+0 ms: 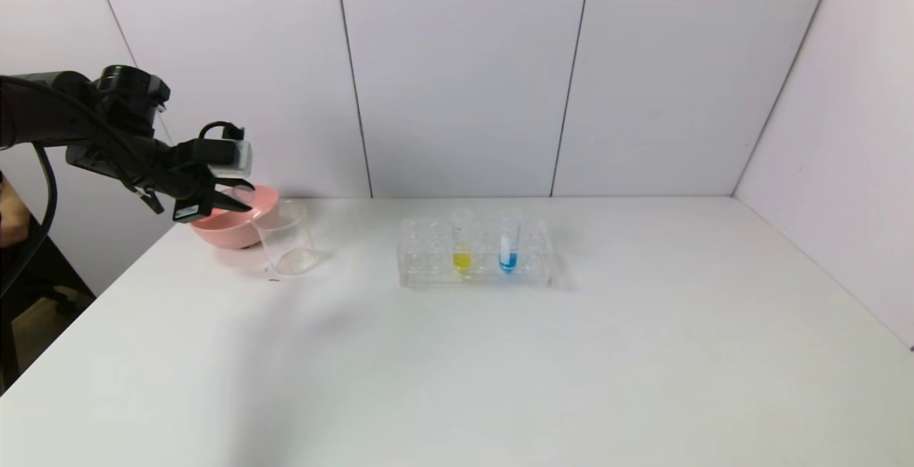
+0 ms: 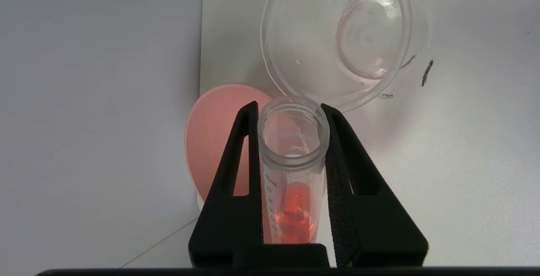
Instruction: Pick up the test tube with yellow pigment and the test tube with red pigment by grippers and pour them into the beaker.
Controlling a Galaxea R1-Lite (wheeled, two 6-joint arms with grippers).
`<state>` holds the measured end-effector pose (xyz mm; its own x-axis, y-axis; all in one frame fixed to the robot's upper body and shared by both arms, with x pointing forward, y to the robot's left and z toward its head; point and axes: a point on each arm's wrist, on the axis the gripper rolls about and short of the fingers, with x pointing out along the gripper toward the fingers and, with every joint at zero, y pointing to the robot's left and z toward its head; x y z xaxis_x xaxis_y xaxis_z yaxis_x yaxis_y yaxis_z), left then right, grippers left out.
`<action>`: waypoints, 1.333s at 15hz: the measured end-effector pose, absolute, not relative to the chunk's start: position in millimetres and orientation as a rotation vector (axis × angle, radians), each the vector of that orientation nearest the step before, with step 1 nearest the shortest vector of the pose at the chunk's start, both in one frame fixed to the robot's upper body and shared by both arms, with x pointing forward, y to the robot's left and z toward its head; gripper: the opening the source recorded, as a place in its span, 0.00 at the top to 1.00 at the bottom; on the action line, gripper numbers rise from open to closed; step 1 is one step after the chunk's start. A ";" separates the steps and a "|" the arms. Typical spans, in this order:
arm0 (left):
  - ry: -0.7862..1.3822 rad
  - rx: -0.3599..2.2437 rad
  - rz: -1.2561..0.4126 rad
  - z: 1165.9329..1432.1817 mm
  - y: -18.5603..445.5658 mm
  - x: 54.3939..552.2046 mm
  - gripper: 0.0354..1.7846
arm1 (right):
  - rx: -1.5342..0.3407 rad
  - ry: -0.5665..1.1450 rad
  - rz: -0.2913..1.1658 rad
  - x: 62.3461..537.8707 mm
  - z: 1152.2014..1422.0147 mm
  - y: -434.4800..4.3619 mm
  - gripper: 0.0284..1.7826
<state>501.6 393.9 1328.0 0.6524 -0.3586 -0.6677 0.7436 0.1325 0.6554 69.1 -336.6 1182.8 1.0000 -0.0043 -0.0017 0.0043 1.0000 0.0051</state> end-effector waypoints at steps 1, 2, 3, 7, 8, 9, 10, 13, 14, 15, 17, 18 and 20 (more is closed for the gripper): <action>0.390 1.194 -0.831 1328.2 393.3 501.6 0.76 | 0.005 0.002 -0.004 69.1 1182.8 -336.6 0.05; 0.392 1.209 -0.828 1328.9 393.1 501.2 0.76 | 0.005 0.002 -0.005 69.1 1182.8 -336.6 0.05; 0.403 1.227 -0.826 1329.1 392.0 500.8 0.76 | 0.005 0.002 -0.005 69.1 1182.8 -336.6 0.05; 0.425 1.254 -0.821 1331.4 384.4 499.6 0.76 | 0.005 0.002 -0.005 69.1 1182.8 -336.6 0.05; 0.426 1.257 -0.821 1331.5 383.2 499.7 0.76 | 0.005 0.002 -0.005 69.1 1182.8 -336.6 0.05; 0.425 1.259 -0.823 1331.7 381.5 499.8 0.76 | 0.005 0.002 -0.005 69.1 1182.8 -336.6 0.05; 0.430 1.265 -0.821 1331.8 379.9 500.0 0.76 | 0.005 0.002 -0.005 69.1 1182.8 -336.6 0.05; 0.460 1.291 -0.803 1331.8 376.8 500.4 0.76 | 0.005 0.002 -0.004 69.1 1182.8 -336.6 0.05; 0.465 1.297 -0.801 1331.8 374.7 500.7 0.76 | 0.005 0.002 -0.005 69.1 1182.8 -336.6 0.05; 0.476 1.309 -0.794 1331.9 372.5 501.1 0.76 | 0.005 0.002 -0.004 69.1 1182.8 -336.6 0.05; 0.500 1.341 -0.777 1332.1 369.9 501.5 0.76 | 0.005 0.002 -0.004 69.1 1182.8 -336.6 0.05; 0.498 1.351 -0.777 1332.1 369.1 501.9 0.76 | 0.005 0.002 -0.005 69.1 1182.8 -336.6 0.05; 0.496 1.356 -0.779 1332.2 367.6 502.1 0.76 | 0.005 0.002 -0.005 69.1 1182.8 -336.6 0.05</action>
